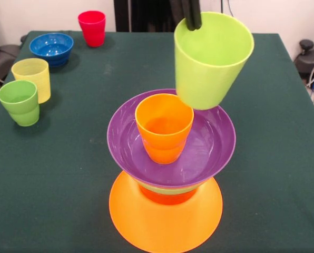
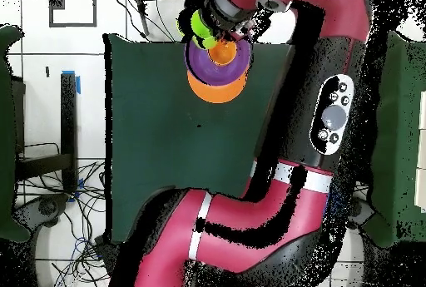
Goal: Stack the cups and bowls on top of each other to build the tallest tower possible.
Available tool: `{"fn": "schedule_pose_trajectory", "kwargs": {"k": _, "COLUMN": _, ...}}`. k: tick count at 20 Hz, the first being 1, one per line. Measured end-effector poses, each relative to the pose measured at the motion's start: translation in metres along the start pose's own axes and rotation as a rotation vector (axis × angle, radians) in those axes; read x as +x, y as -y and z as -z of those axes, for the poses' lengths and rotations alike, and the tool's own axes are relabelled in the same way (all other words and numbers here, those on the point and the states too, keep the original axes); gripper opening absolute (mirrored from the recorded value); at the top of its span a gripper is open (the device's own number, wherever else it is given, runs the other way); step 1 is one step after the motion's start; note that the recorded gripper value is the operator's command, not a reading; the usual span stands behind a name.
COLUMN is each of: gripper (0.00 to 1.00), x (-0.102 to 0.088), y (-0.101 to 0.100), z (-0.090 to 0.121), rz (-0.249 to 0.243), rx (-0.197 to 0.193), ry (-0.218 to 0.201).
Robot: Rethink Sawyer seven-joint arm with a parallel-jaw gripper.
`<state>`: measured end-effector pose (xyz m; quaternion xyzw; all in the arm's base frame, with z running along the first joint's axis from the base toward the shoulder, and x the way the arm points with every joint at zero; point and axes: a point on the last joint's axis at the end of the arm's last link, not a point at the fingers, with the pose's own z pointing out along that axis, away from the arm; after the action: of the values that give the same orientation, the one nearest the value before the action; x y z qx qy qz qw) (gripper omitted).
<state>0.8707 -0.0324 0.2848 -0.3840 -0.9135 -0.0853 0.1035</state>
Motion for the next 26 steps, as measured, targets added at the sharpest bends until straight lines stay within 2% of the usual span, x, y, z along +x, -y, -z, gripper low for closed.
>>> {"fn": "schedule_pose_trajectory", "kwargs": {"k": 13, "gripper": 0.00, "x": -0.008, "y": 0.008, "z": -0.005, "rz": -0.016, "rx": -0.004, "ry": -0.043}}
{"fn": "schedule_pose_trajectory", "kwargs": {"k": 20, "gripper": 0.00, "x": -0.010, "y": 0.009, "z": -0.004, "rz": -0.025, "rx": -0.018, "ry": -0.067}}
{"fn": "schedule_pose_trajectory", "kwargs": {"k": 26, "gripper": 0.00, "x": -0.019, "y": 0.014, "z": 0.000, "rz": -0.035, "rx": -0.037, "ry": -0.083}}
